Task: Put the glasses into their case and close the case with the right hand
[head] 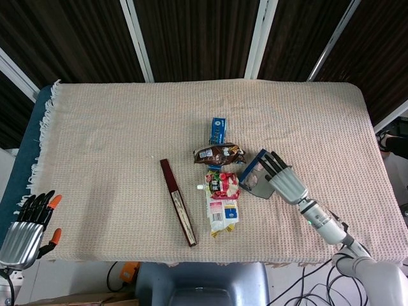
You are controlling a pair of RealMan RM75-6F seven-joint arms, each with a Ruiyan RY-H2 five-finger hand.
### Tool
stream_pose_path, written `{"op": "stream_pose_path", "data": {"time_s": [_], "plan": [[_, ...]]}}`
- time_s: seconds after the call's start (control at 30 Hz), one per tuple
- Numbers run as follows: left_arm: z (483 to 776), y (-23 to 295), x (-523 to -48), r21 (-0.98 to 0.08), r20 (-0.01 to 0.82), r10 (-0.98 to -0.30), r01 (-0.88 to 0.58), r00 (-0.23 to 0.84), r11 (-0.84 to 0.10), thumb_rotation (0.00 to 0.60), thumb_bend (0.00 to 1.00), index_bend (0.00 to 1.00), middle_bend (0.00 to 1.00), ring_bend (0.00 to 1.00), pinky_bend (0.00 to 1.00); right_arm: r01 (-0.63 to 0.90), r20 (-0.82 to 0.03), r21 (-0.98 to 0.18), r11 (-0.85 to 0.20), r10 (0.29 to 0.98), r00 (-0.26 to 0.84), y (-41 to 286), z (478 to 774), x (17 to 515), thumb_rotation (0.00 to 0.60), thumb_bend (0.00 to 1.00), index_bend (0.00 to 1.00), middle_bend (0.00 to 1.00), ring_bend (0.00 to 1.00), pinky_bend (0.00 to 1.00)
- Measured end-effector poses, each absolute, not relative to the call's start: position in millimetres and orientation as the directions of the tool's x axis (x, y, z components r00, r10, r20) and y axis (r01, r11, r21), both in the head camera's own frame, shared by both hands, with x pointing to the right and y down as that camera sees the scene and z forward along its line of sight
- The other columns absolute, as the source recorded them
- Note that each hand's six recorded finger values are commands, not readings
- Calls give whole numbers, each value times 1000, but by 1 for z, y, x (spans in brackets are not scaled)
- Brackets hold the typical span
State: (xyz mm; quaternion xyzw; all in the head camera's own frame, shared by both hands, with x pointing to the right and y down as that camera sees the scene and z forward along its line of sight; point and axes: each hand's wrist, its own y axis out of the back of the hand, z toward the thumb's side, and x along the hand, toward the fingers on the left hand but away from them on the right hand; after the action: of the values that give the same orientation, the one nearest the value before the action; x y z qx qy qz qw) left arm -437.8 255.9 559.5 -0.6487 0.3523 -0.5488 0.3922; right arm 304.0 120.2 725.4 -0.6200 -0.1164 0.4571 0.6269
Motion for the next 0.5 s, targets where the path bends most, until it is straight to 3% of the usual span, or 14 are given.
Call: {"op": "stream_pose_path", "data": {"time_s": [0.2, 0.5], "plan": [[557, 257, -438, -898, 429, -890, -35, 155, -439, 600, 424, 0, 0, 0, 61, -360, -366, -918, -164, 697, 617, 150, 694, 314, 600, 648, 738, 136, 0, 0], [555, 258, -438, -900, 425, -892, -37, 155, -435, 600, 424, 0, 0, 0, 60, -326, -361, -927, -185, 670, 648, 187, 656, 331, 600, 648, 738, 136, 0, 0]]}}
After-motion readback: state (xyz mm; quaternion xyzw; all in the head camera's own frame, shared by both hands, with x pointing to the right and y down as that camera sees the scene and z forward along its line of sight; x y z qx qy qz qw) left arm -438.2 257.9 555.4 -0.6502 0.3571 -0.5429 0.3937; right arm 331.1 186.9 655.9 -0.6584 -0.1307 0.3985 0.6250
